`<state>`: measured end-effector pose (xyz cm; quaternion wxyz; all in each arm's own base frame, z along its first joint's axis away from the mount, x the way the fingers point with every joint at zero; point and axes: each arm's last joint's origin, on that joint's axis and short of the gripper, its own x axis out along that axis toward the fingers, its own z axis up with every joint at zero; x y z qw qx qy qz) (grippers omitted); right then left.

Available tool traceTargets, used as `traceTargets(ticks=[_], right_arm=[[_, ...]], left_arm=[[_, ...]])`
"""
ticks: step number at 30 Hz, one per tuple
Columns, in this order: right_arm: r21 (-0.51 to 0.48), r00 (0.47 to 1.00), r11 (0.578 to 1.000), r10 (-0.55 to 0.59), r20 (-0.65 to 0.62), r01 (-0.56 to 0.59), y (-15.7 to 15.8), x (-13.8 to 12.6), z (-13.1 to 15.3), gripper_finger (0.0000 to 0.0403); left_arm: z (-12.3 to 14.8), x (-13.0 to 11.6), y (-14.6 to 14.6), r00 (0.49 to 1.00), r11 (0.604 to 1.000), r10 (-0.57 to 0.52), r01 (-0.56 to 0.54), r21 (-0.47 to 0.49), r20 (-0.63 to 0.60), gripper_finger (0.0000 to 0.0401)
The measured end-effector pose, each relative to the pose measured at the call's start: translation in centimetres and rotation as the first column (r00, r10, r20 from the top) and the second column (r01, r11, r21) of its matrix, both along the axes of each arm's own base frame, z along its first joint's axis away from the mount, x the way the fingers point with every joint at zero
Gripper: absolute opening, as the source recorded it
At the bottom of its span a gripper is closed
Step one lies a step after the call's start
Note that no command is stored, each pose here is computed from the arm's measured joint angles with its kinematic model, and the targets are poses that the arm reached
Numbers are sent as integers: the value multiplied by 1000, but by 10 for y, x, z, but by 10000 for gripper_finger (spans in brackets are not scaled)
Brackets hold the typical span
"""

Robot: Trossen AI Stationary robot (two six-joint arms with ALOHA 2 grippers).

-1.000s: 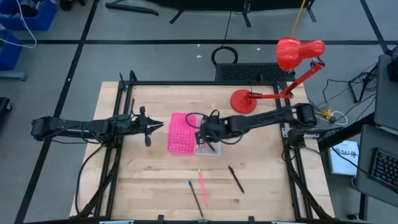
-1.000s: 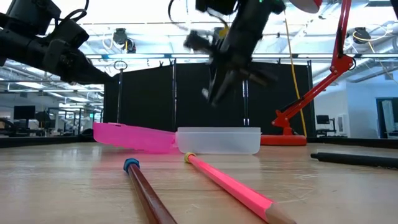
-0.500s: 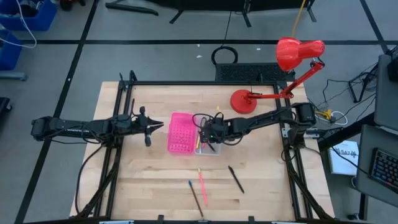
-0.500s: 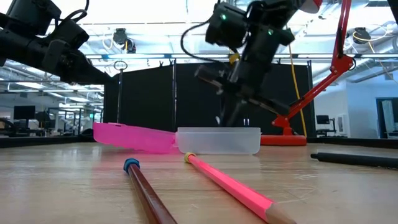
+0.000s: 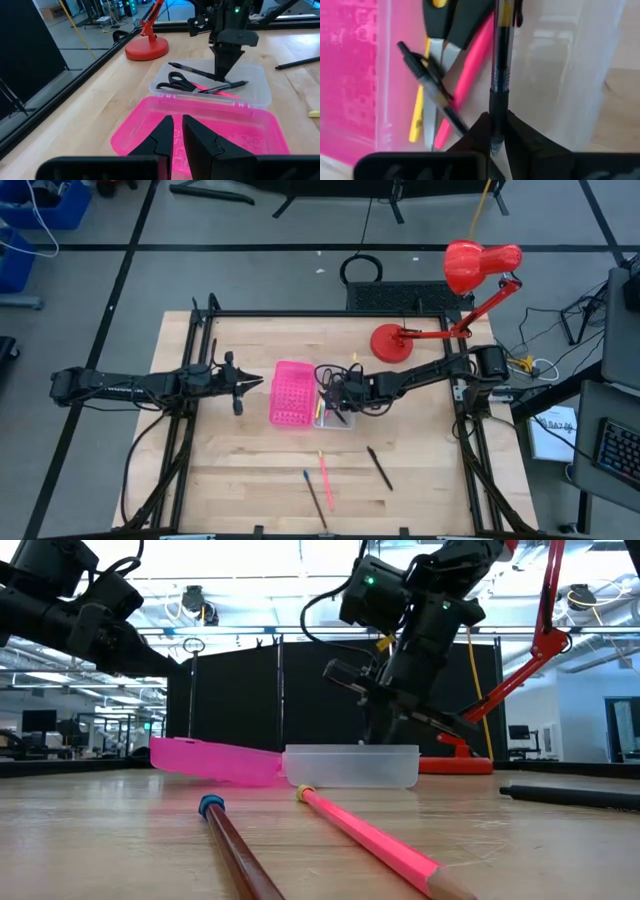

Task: Pick & place school supplies into a supply box
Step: Put the black transparent pen into the supply box, then put the brown pencil into the supply box

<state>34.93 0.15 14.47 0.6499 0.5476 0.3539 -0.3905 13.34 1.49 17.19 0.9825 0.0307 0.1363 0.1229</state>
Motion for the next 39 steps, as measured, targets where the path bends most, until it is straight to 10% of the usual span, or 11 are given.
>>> traceTargets(ticks=[20,25,31,39], right_arm=[[-1,989,995,94,110,-95,5,-1,28,89],[-145,954,968,232,188,-206,11,-13,68,83],[-563,817,698,573,67,-443,29,-34,113,67],[-734,670,399,735,-102,-549,45,-49,115,25]], left_arm=[[-3,-1,0,999,1000,0,0,-3,-37,49],[-4,-1,0,999,1000,0,0,-3,-40,49],[-4,-1,-1,999,1000,-25,24,-11,-41,49],[1,0,-1,999,1000,-28,28,-6,15,49]])
